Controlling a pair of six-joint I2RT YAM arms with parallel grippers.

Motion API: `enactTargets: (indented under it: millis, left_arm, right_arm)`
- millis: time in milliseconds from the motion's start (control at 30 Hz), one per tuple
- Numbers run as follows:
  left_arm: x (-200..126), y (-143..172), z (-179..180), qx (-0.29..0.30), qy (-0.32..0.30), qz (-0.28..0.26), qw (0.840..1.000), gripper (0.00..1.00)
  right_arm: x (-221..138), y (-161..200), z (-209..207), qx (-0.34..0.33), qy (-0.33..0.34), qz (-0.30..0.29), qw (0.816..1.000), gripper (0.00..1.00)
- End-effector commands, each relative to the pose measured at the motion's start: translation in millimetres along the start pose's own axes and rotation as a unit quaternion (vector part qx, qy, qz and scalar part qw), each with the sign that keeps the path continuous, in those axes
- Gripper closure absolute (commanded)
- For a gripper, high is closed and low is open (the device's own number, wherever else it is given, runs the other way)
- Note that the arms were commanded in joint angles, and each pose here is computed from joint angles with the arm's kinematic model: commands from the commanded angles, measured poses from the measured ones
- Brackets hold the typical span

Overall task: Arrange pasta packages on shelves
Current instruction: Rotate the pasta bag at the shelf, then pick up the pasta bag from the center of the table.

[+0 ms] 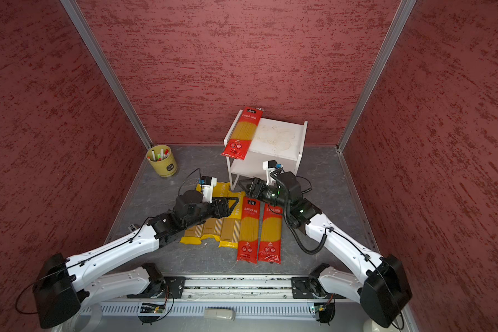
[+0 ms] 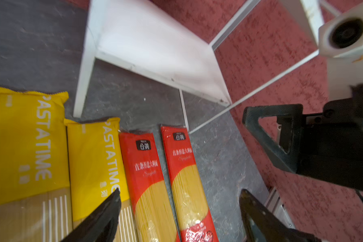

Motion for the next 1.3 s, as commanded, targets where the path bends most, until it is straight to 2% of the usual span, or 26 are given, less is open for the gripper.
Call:
enactTargets:
  millis: [0,133,267,600,900,1100,1267]
  left_arm:
    - [12,17,3,0.002,-0.02,0.013,1.0,0.12]
    - [26,34,8,-0.017,-0.03,0.038,0.999,0.13]
    - [38,56,20,-0.031,-0.052,0.076,0.995,0.16]
    - [64,99,42,-0.065,-0.075,0.153,0.983,0.25]
    - [75,109,55,-0.101,-0.071,0.173,0.977,0.38]
    - [72,108,70,-0.136,-0.068,0.169,0.974,0.49]
    - [66,99,76,-0.138,-0.072,0.156,0.975,0.52]
  right_arm:
    - [-3,19,-35,-0.003,0.072,-0.001,0.997,0.34]
    - [-4,40,-81,0.018,0.142,0.015,0.99,0.37]
    - [4,63,-123,0.05,0.182,0.041,0.981,0.41]
    - [9,83,-178,0.061,0.269,0.061,0.959,0.44]
    - [23,95,-199,0.087,0.246,0.084,0.962,0.42]
    - [33,96,-169,0.098,0.117,0.094,0.984,0.48]
    - [40,94,-150,0.109,0.058,0.102,0.987,0.58]
Point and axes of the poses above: each gripper's point midway between its finger pads, its own x axis out along the fingers, its own z axis along the line the jaws close on, y = z × x, the point moved 5 cm from there along -x, back along the fingers, and after that the axes turned 2 degrees about x, right-handed, at the moved point
